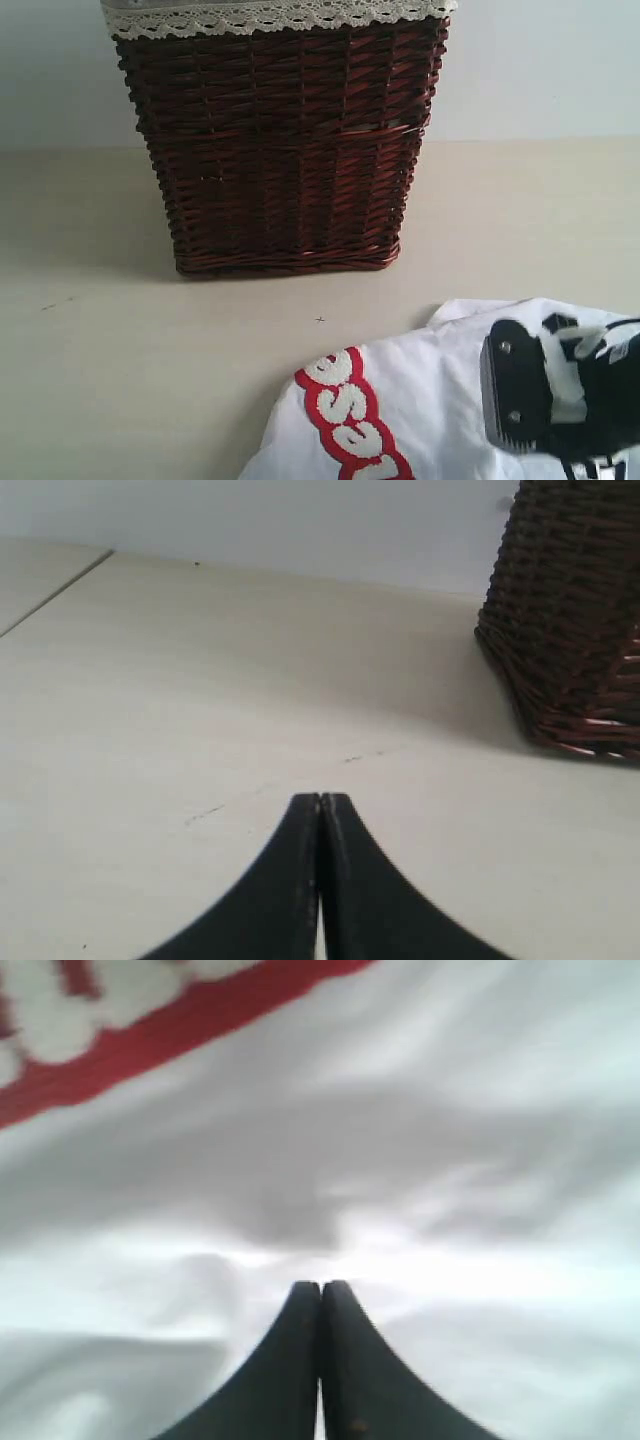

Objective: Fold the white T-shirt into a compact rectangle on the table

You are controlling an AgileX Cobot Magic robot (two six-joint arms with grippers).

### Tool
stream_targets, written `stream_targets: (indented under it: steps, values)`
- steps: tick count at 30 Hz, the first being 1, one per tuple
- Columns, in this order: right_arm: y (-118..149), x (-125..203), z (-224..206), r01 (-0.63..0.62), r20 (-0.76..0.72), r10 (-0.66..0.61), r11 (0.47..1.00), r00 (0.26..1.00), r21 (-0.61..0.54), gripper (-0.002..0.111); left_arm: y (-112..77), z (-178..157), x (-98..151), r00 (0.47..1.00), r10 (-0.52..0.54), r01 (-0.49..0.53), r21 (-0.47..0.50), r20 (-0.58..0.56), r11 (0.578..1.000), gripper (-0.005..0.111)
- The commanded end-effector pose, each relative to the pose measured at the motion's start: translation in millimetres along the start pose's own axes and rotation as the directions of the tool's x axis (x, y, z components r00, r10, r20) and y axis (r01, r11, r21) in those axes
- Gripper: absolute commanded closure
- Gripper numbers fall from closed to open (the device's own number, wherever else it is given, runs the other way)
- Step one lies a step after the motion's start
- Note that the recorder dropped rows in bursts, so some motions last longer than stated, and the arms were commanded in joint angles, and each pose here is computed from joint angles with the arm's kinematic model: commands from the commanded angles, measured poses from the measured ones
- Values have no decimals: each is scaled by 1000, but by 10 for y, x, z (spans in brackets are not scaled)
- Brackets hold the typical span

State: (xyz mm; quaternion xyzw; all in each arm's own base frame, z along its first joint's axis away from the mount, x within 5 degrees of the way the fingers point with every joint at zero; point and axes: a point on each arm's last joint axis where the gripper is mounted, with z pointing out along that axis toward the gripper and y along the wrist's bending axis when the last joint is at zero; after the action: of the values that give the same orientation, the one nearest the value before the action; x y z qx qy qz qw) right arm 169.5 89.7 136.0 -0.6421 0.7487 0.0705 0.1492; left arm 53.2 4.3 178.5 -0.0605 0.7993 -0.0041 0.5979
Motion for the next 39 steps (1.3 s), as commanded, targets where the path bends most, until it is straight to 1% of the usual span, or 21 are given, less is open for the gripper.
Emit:
stream_targets:
  steps: [1, 2, 3, 6, 8, 10, 11, 12, 13, 14, 15, 16, 18, 19, 21, 23, 25, 27, 31, 34, 39]
  values:
    - [-381, 26, -385, -168, 142, 113, 864, 983, 474, 108, -4, -9, -27, 1000, -2, 2, 5, 23, 1000, 107]
    - [-544, 148, -494, -258, 185, 183, 760, 966, 597, 108, -4, -9, -27, 1000, -2, 2, 5, 23, 1000, 107]
    - [-636, 293, -505, -292, 171, 237, 723, 956, 626, 108, -4, -9, -27, 1000, -2, 2, 5, 23, 1000, 107]
    - [-684, 604, -272, -342, 49, 359, 828, 932, 445, 108, -4, -9, -27, 1000, -2, 2, 5, 23, 1000, 107]
    - [-735, 734, -193, -403, 21, 426, 839, 905, 365, 108, -4, -9, -27, 1000, -2, 2, 5, 23, 1000, 107]
    - [-864, 774, -316, -472, 76, 487, 778, 870, 416, 108, -4, -9, -27, 1000, -2, 2, 5, 23, 1000, 107]
    - [-964, 791, -457, -516, 128, 519, 727, 845, 453, 108, -4, -9, -27, 1000, -2, 2, 5, 23, 1000, 107]
    - [-1072, 883, -582, -579, 166, 574, 678, 802, 454, 108, -4, -9, -27, 1000, -2, 2, 5, 23, 1000, 107]
    - [-1129, 954, -624, -613, 175, 606, 661, 776, 433, 108, -4, -9, -27, 1000, -2, 2, 5, 23, 1000, 107]
    - [-1225, 1079, -700, -649, 172, 638, 666, 751, 367, 108, -4, -9, -27, 1000, -2, 2, 5, 23, 1000, 107]
    - [-1254, 1146, -728, -636, 148, 626, 702, 766, 320, 108, -4, -9, -27, 1000, -2, 2, 5, 23, 1000, 107]
    - [-1265, 1260, -760, -576, 101, 568, 790, 817, 211, 108, -4, -9, -27, 1000, -2, 2, 5, 23, 1000, 107]
    - [-1215, 1403, -794, -424, 54, 421, 904, 905, 59, 108, -4, -9, -27, 1000, -2, 2, 5, 23, 1000, 107]
    - [-1183, 1442, -762, -343, 40, 342, 939, 939, 9, 108, -4, -9, -27, 1000, -2, 2, 5, 23, 1000, 107]
    - [-1166, 1466, -648, -352, 49, 356, 934, 933, -63, 107, -4, -9, -27, 1000, 0, 0, 5, 23, 1000, 107]
    - [-1126, 1358, -568, -381, 115, 406, 904, 907, -193, 106, -4, -9, -27, 1000, 0, 0, 5, 23, 1000, 107]
    - [-1142, 1204, -468, -374, 169, 422, 891, 890, -256, 106, -4, -9, -27, 1000, 0, 0, 5, 23, 1000, 107]
    - [-1211, 990, -256, -392, 165, 432, 892, 887, -227, 106, -4, -9, -27, 1000, 0, 0, 5, 23, 1000, 107]
    - [-1236, 613, 67, -324, 110, 352, 922, 929, -212, 106, -4, -9, -27, 1000, -1, 1, 5, 23, 1000, 107]
    - [-1238, 489, 246, -300, 92, 322, 933, 942, -200, 106, -4, -9, -27, 1000, -1, 1, 5, 23, 1000, 107]
    - [-1292, 474, 542, -357, 22, 361, 927, 932, -112, 106, -4, -9, -27, 1000, -1, 1, 5, 23, 1000, 107]
